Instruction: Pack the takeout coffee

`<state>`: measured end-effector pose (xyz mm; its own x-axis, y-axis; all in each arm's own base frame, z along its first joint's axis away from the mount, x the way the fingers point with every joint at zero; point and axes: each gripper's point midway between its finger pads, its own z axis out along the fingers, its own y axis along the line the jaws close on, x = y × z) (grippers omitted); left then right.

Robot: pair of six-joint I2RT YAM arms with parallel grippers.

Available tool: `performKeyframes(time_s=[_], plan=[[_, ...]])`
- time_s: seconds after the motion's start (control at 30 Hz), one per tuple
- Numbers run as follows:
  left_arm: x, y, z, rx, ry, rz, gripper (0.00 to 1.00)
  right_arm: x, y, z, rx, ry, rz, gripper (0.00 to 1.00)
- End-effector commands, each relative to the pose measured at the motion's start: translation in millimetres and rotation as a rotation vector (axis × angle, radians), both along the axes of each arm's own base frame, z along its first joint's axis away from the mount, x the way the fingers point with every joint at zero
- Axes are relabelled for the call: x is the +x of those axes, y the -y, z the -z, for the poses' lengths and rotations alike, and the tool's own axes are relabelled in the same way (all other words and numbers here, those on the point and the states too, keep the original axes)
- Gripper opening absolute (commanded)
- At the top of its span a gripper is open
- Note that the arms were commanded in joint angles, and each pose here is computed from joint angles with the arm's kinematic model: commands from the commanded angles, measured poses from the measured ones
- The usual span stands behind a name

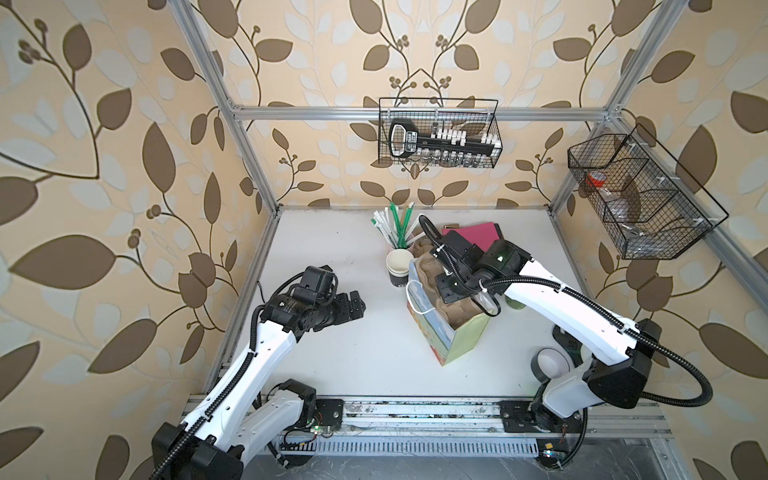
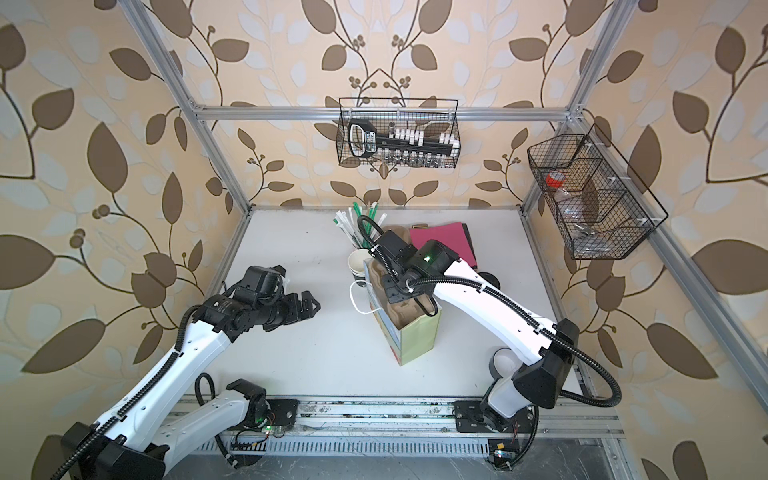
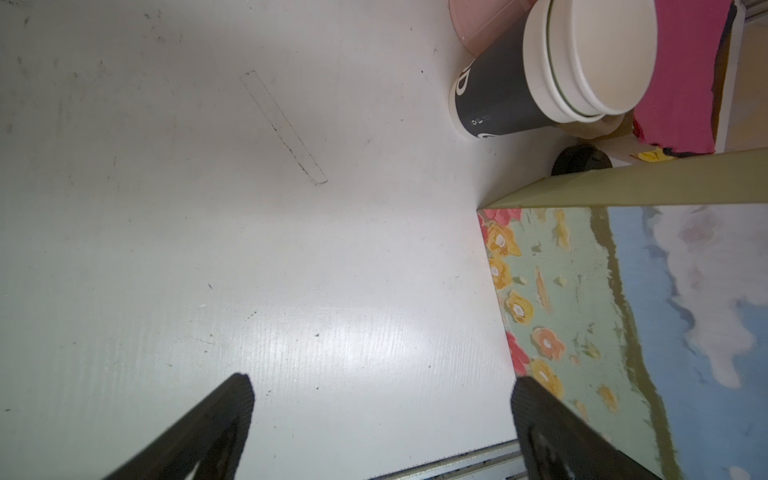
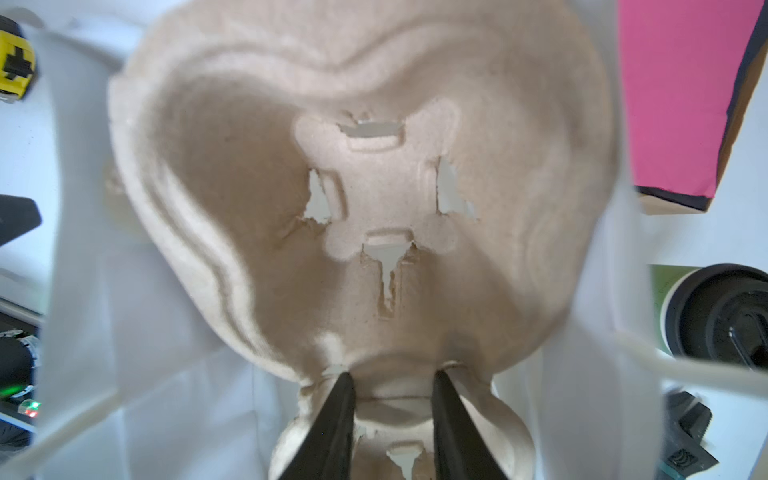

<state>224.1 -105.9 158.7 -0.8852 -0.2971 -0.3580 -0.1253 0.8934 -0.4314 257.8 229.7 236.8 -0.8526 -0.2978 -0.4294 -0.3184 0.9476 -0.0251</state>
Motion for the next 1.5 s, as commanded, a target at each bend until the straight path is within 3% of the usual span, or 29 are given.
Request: performKeyframes(time_s=[0.0, 0.33, 0.6, 0.77, 1.47], plan=[[-1.8, 1.4, -5.5, 0.004, 0.016, 0.022, 0.99, -4.4, 5.3, 13.3, -0.039, -0.028, -0.017, 0.31], [-1.8, 1.3, -4.2, 0.006, 0.010, 0.022, 0.99, -1.2, 6.3, 38.2, -0.081, -0.077, -0.007, 0.30], [-1.5, 2.7, -3.5, 0.001, 0.004, 0.026, 0.99, -10.3, 8.0, 9.0, -0.036, -0.023, -0.006, 0.30], [-1.5, 1.7, -4.2, 0.004, 0.007, 0.022, 0.99, -14.1, 10.2, 30.3, -0.098, -0.078, -0.021, 0.30], [-1.4, 1.2, -4.6, 0.005, 0.010, 0.021, 0.99, -23.8, 12.0, 80.3, -0.148, -0.191, -0.062, 0.30]])
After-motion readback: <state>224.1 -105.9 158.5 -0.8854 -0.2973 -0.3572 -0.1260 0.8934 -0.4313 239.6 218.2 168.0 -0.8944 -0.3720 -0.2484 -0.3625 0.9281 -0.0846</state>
